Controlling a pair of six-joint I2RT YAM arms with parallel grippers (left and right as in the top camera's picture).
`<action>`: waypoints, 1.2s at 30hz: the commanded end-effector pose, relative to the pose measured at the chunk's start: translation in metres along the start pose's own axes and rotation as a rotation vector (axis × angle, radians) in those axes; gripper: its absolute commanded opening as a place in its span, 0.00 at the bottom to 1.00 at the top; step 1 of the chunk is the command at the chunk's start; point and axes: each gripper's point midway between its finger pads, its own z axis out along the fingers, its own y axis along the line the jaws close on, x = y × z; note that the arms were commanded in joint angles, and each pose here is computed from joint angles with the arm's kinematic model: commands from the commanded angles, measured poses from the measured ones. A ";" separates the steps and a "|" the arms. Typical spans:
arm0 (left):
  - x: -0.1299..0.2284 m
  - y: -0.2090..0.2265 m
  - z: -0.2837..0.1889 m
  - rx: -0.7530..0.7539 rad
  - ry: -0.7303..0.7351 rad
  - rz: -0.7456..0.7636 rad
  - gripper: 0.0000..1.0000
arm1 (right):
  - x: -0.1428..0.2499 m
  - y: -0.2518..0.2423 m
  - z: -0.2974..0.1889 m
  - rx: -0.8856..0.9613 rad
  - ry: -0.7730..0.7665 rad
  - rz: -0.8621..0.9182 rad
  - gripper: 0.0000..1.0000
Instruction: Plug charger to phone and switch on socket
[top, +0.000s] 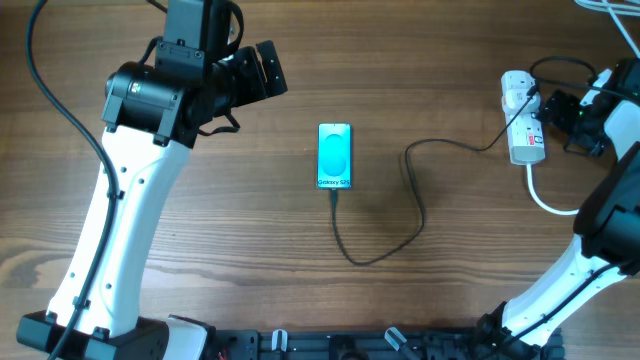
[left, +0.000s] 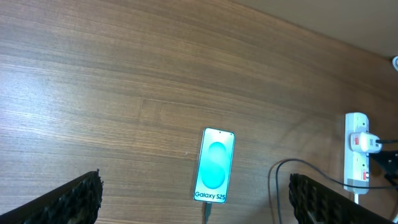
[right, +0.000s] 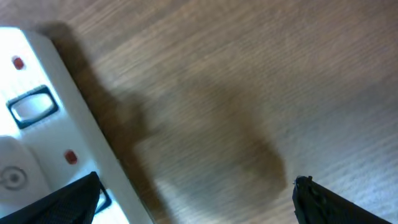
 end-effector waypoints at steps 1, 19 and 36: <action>0.001 0.003 0.003 -0.019 0.001 -0.008 1.00 | 0.016 0.011 0.013 -0.053 0.053 -0.007 1.00; 0.001 0.003 0.003 -0.018 0.001 -0.006 1.00 | 0.023 0.023 0.012 -0.123 0.084 -0.013 1.00; 0.001 0.003 0.003 -0.018 0.001 -0.006 1.00 | 0.013 0.031 -0.007 -0.145 0.052 -0.008 1.00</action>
